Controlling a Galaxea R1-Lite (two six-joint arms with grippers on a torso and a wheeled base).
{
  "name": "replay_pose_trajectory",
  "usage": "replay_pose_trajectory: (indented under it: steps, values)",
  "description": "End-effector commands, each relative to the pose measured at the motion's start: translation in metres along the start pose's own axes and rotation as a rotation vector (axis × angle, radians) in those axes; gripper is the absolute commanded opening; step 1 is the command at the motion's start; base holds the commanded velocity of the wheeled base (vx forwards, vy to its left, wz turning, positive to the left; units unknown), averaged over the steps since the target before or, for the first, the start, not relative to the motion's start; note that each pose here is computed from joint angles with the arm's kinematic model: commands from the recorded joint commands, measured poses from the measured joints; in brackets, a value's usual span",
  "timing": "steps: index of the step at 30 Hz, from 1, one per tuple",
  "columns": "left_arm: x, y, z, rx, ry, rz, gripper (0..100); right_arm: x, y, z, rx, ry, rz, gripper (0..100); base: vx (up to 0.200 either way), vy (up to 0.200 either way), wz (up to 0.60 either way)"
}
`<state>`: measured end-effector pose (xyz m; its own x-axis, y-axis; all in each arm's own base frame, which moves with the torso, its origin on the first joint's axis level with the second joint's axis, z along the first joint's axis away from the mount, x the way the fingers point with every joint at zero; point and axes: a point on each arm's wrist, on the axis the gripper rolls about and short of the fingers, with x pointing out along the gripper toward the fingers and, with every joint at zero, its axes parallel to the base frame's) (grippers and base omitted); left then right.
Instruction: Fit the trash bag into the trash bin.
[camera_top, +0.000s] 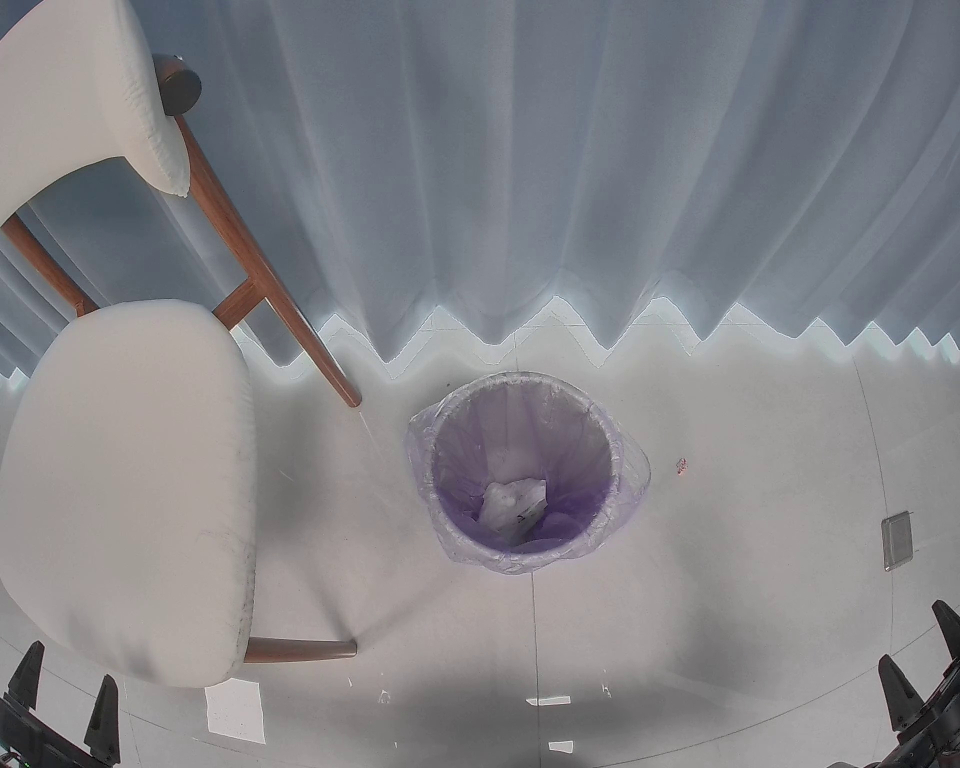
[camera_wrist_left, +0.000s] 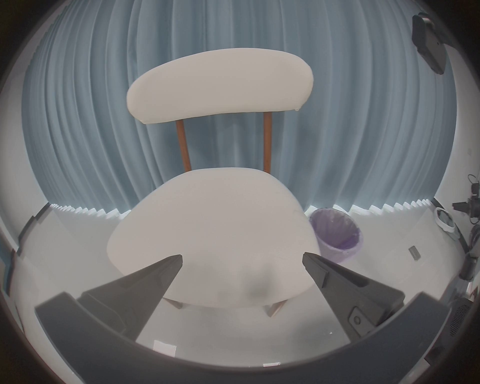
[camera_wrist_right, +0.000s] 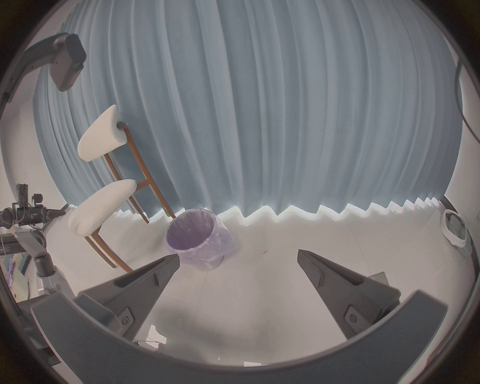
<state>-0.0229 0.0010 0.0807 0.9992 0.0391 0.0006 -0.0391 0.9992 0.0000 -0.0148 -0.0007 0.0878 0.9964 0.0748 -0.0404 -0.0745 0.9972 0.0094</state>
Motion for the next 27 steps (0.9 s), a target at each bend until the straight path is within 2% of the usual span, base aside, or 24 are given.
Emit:
replay_pose_trajectory:
  steps: [1,3,8,9,12,14,16,17,18,21,24,26,27]
  values:
    - [0.0001,-0.0007,-0.0056,0.008,0.005,-0.031,100,-0.0013,-0.0005,-0.0052,0.000,0.022,-0.017,100,0.000,0.000,0.00]
    - [0.0001,-0.0008,-0.0060,0.008,0.008,-0.035,100,-0.0017,-0.0005,-0.0090,-0.012,0.052,-0.021,100,0.000,0.000,0.00]
    - [0.0001,-0.0009,-0.0060,0.014,0.008,-0.038,100,-0.0017,-0.0003,-0.0101,-0.011,0.053,-0.034,100,0.000,0.000,0.00]
    - [0.0001,-0.0009,-0.0060,0.012,0.008,-0.035,100,-0.0016,0.0004,-0.0103,0.003,0.052,-0.080,100,0.000,0.000,0.00]
    - [0.0001,-0.0005,-0.0060,-0.006,0.008,-0.019,100,-0.0033,0.0010,-0.0105,0.031,0.024,-0.120,100,0.000,0.000,0.00]
    - [0.0001,0.0006,-0.0060,-0.032,0.008,0.032,100,-0.0029,0.0006,-0.0111,0.040,0.019,-0.135,100,0.000,0.000,0.00]
    - [-0.0003,0.0034,-0.0057,-0.048,0.004,0.154,100,-0.0059,0.0008,-0.0116,0.012,-0.023,-0.105,100,0.000,0.000,0.00]
    - [-0.0003,0.0034,-0.0057,-0.048,0.004,0.154,100,-0.0059,0.0008,-0.0116,0.012,-0.023,-0.105,100,0.000,0.000,0.00]
    - [-0.0004,0.0043,-0.0060,-0.046,0.004,0.197,100,-0.0075,0.0017,-0.0121,-0.033,-0.043,-0.038,100,0.000,0.000,0.00]
    - [-0.0004,0.0044,-0.0058,-0.031,0.003,0.202,100,-0.0072,0.0018,-0.0122,-0.024,-0.039,-0.038,100,0.000,0.000,0.00]
    - [-0.0001,0.0029,-0.0050,0.050,0.002,0.131,100,-0.0074,0.0012,-0.0124,-0.014,-0.039,-0.064,100,0.000,0.000,0.00]
    - [0.0001,0.0001,-0.0049,0.075,-0.002,0.007,100,-0.0074,0.0007,-0.0124,-0.004,-0.039,-0.090,100,0.000,0.000,0.00]
    - [0.0001,0.0001,-0.0049,0.075,-0.002,0.007,100,-0.0074,0.0007,-0.0124,-0.004,-0.039,-0.090,100,0.000,0.000,0.00]
